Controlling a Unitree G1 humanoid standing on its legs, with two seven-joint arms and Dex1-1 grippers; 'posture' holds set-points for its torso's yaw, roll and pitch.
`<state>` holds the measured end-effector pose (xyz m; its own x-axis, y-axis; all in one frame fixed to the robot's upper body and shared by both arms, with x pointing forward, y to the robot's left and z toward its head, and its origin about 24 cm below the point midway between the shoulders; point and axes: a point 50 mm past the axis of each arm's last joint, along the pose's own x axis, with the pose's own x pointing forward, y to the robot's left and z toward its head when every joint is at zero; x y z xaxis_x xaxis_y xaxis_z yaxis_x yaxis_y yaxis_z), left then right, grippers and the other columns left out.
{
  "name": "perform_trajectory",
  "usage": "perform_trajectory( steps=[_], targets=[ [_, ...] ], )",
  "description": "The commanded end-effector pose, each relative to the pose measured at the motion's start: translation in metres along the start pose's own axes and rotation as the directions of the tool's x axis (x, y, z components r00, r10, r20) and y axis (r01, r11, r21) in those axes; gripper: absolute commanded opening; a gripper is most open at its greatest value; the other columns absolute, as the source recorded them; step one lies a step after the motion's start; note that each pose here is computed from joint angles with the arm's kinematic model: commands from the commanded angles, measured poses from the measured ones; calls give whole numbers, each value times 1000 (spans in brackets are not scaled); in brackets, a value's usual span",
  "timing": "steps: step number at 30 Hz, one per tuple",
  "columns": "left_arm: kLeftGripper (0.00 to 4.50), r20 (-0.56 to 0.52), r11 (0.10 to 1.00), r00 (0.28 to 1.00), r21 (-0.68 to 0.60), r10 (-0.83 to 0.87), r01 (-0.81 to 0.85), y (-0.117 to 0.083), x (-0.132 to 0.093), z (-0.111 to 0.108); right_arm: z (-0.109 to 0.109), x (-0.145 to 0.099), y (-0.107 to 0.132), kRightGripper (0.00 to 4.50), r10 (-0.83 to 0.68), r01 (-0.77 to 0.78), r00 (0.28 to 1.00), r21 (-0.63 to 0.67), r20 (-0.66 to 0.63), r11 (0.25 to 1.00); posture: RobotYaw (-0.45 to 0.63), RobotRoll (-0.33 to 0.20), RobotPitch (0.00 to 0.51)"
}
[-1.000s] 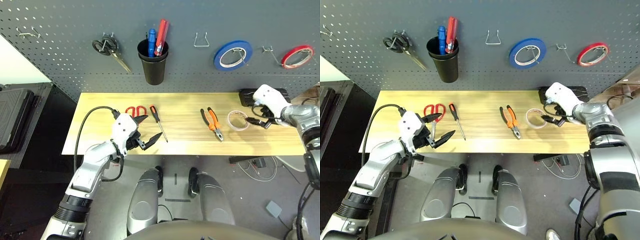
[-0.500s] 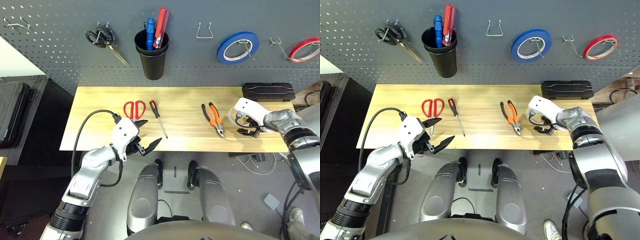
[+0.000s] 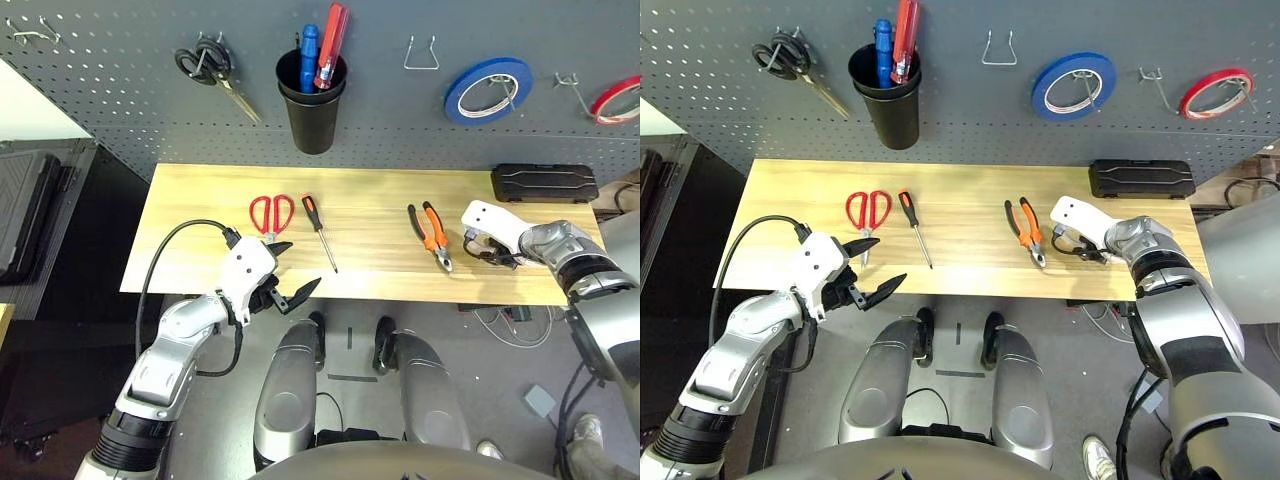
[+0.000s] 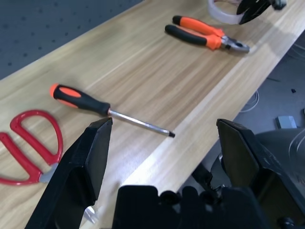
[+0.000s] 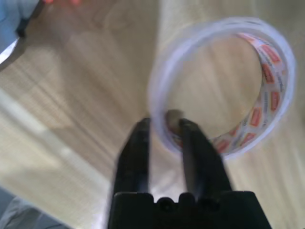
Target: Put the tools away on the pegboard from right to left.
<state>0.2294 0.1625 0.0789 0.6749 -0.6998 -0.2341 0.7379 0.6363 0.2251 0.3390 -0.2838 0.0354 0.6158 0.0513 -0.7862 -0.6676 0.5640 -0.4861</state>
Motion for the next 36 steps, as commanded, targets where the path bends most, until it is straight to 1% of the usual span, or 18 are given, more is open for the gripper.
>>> perform_trajectory(
  steps=[1, 5, 8, 11, 13, 16, 19, 23, 25, 31, 36],
  targets=[
    [4500, -1, 1000, 1000, 2, -24, 24, -4, 3, -5, -17, -4, -3, 44, -61, 61, 998, 22, -7, 998, 255, 0, 288],
    [4500, 41, 999, 998, 8, -41, 40, -3, 8, 0, -29, -9, -6, 44, -130, 129, 991, 52, 30, 990, 238, 0, 265],
    [4500, 88, 998, 994, 4, -64, 64, -4, 7, 4, -40, -12, -4, 44, -204, 196, 977, 105, 68, 975, 223, 0, 253],
    [4500, 159, 997, 984, 25, -83, 80, -4, 7, 11, -54, -17, 1, 44, -320, 299, 939, 161, 123, 941, 201, 0, 234],
    [4500, 187, 996, 978, 35, -88, 83, -3, 8, 14, -58, -20, 3, 44, -365, 338, 920, 179, 144, 924, 195, 0, 230],
    [4500, 290, 994, 951, 56, -107, 95, -3, 8, 27, -69, -29, 11, 44, -476, 443, 855, 187, 206, 877, 171, 0, 216],
    [4500, 356, 990, 924, 53, -140, 130, -4, 7, 40, -81, -35, 22, 44, -550, 510, 804, 213, 226, 833, 156, 0, 205],
    [4500, 406, 983, 895, 70, -185, 171, -5, 4, 51, -92, -42, 34, 44, -617, 571, 747, 236, 248, 786, 148, 0, 192],
    [4500, 424, 978, 881, 97, -210, 186, -5, 4, 58, -98, -47, 38, 44, -668, 621, 697, 249, 259, 744, 147, 0, 180],
    [4500, 457, 968, 853, 139, -251, 211, -7, 4, 67, -100, -59, 40, 44, -737, 692, 585, 265, 340, 671, 155, 0, 160],
    [4500, 468, 962, 840, 153, -273, 228, -10, 4, 70, -95, -64, 36, 44, -753, 708, 529, 287, 390, 646, 161, 0, 153]
  ],
)
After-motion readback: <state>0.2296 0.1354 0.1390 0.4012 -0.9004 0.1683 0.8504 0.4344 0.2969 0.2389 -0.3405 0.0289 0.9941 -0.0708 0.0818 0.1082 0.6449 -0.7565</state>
